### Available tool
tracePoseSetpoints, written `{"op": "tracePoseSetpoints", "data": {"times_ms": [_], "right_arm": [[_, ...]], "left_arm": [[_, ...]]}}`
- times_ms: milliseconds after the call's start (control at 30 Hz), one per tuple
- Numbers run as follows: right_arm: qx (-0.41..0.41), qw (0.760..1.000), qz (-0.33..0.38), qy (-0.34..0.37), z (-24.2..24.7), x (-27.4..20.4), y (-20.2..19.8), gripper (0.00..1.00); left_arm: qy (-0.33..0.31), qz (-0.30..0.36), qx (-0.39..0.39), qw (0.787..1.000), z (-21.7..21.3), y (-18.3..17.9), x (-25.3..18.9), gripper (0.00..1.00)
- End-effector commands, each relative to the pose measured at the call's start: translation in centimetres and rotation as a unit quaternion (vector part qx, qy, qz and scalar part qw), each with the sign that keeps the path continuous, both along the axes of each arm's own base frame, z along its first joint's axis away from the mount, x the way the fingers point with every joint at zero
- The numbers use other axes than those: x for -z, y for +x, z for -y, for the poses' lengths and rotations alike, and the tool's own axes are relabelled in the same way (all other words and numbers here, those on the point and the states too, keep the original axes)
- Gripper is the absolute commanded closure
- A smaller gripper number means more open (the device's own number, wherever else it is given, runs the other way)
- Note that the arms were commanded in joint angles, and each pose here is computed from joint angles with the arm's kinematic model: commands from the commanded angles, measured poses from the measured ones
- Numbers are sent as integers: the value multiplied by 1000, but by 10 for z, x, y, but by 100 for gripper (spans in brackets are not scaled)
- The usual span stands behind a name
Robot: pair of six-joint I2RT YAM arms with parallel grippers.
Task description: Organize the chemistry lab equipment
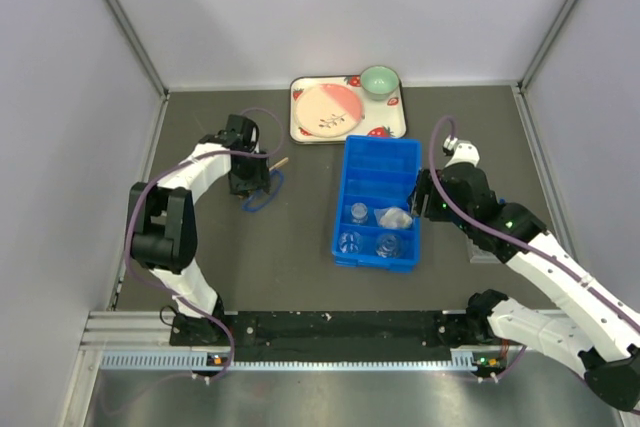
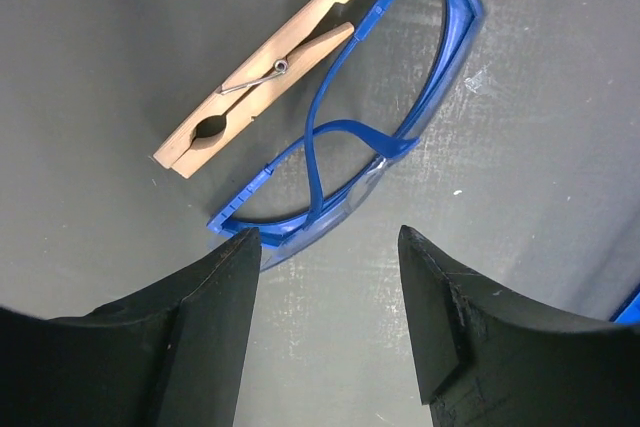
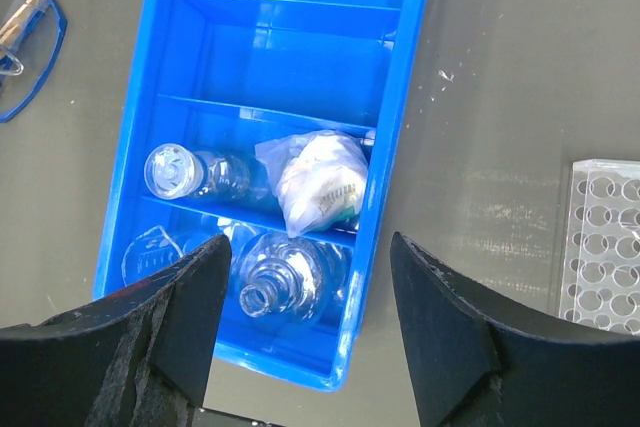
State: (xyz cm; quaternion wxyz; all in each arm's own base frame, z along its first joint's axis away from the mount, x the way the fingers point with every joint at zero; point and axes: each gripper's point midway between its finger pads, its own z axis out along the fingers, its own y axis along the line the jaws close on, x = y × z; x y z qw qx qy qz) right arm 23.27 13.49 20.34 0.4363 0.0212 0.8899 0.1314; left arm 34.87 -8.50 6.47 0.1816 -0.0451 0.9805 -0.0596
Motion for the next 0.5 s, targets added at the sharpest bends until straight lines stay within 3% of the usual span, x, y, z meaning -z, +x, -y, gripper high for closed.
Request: {"op": "tracePoseSetpoints", "data": {"times_ms": [0,167,300,467], "right_arm": [[7,1000,17,11,2,-6,2,34],[8,1000,20,14,4,-6,0,34],[7,1000,22,19,4,-6,-2,34],[8,999,24,23,6,-9,-4,34]], "left_arm": [[-7,-7,-1,1000,1,1,11,38],[-16,-22,-6,1000,4,-6,20,44],[-24,-32,-12,999,8,-12,24,65],[-30,-36,-15,999,10,-19,26,73]]}}
